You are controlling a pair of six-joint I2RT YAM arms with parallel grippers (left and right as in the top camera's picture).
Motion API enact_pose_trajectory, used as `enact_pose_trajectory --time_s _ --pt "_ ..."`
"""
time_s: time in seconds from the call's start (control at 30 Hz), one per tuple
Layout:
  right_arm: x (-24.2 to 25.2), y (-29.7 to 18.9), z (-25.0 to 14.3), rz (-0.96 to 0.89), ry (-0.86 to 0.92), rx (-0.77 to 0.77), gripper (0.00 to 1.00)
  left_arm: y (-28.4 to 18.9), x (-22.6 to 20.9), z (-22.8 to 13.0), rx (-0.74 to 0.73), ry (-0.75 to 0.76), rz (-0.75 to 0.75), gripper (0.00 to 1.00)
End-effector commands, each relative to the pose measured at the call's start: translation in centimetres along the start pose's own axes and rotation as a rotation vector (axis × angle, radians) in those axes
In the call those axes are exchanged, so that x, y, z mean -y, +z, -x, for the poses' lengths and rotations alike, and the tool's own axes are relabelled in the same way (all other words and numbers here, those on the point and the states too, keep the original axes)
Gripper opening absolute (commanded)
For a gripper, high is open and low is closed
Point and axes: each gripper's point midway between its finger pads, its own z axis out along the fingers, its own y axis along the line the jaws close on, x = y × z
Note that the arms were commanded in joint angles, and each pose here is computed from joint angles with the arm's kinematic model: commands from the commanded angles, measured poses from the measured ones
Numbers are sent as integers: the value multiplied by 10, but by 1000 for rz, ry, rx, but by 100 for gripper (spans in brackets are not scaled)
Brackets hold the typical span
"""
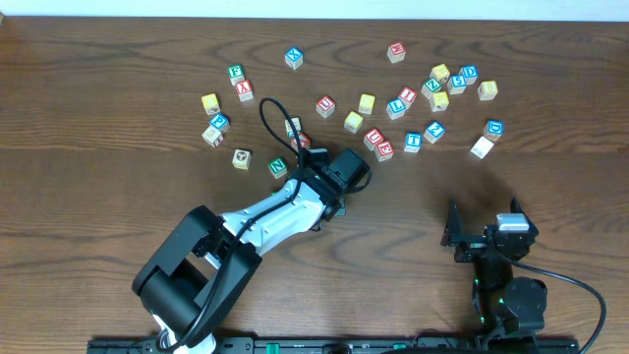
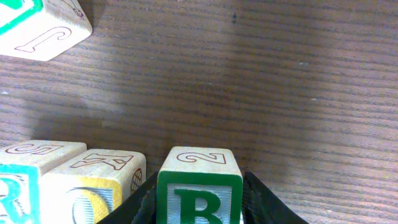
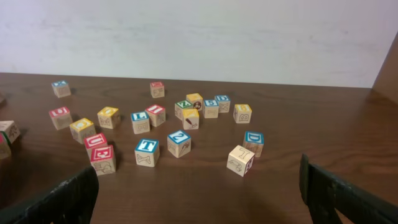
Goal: Spell out ROBOT
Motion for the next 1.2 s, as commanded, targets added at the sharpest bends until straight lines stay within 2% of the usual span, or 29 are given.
enact_pose_trajectory --time_s 0.0,0.27,0.3,0.37,1.17 --pt "1 0 -1 -5 -11 -2 99 6 -6 -4 -12 9 25 38" --pt "1 0 -1 -5 -11 -2 99 6 -6 -4 -12 9 24 39" --pt "1 0 -1 -5 -11 -2 99 6 -6 -4 -12 9 24 44" --pt "1 0 -1 -5 -11 -2 99 6 -6 -4 -12 9 24 46" --pt "1 0 -1 -5 -11 -2 99 -9 0 7 23 15 -13 46"
